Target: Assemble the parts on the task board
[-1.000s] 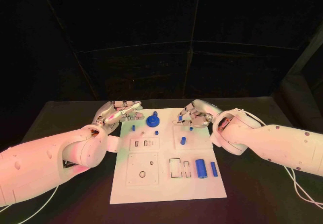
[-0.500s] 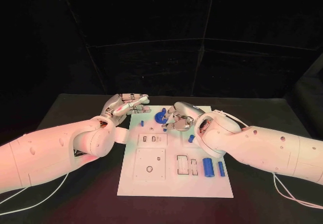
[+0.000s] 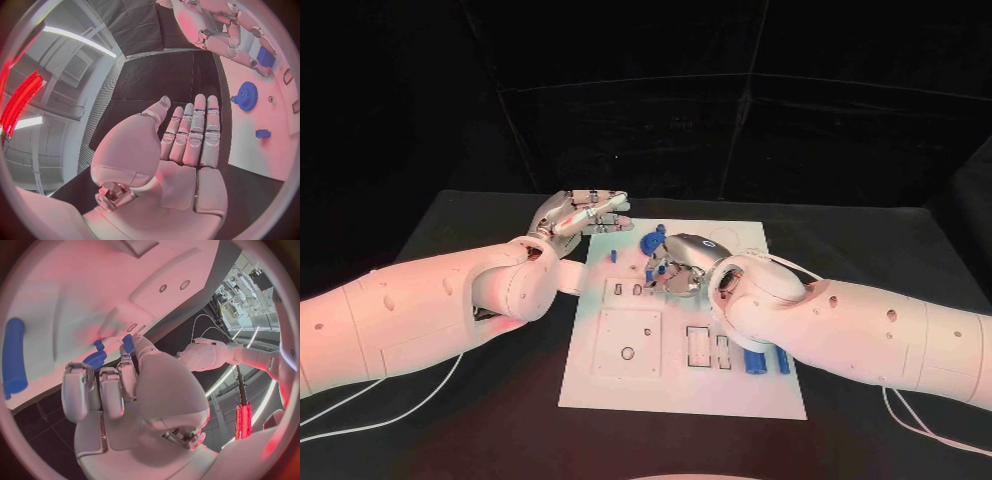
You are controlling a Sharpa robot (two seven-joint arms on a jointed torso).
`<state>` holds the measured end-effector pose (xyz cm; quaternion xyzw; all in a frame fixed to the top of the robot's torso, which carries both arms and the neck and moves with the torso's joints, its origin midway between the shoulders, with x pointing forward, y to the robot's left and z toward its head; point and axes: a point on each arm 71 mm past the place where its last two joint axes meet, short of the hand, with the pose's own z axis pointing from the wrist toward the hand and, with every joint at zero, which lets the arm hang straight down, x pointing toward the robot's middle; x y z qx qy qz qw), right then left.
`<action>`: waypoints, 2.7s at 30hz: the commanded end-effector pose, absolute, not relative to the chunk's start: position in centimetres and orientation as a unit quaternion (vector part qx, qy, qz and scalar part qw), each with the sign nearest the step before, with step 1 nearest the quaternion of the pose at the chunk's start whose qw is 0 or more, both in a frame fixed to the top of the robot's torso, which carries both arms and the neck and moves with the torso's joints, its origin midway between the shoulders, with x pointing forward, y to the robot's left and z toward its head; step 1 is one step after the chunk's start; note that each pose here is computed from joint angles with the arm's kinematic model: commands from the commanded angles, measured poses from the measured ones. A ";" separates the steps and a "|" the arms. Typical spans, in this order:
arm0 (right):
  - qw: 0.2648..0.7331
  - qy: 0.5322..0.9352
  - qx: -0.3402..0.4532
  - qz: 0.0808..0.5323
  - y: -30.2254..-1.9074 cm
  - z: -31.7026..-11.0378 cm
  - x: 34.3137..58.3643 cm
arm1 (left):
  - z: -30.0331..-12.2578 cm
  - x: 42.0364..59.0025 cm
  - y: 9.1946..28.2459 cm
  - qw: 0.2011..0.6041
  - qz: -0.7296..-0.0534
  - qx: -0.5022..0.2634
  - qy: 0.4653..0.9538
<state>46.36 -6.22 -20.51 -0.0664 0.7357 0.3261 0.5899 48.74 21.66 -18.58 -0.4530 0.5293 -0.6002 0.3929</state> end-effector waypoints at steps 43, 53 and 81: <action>0.573 0.763 -0.105 0.280 -5.6 -22.5 45.7 | -18.4 48.8 21.4 0.387 -0.608 -0.453 0.525; 0.572 0.765 -0.107 0.277 -5.5 -22.4 45.5 | -18.5 48.9 21.6 0.389 -0.606 -0.454 0.524; 0.614 0.729 -0.062 0.295 -5.8 -21.6 45.6 | -18.5 48.9 21.7 0.386 -0.604 -0.455 0.528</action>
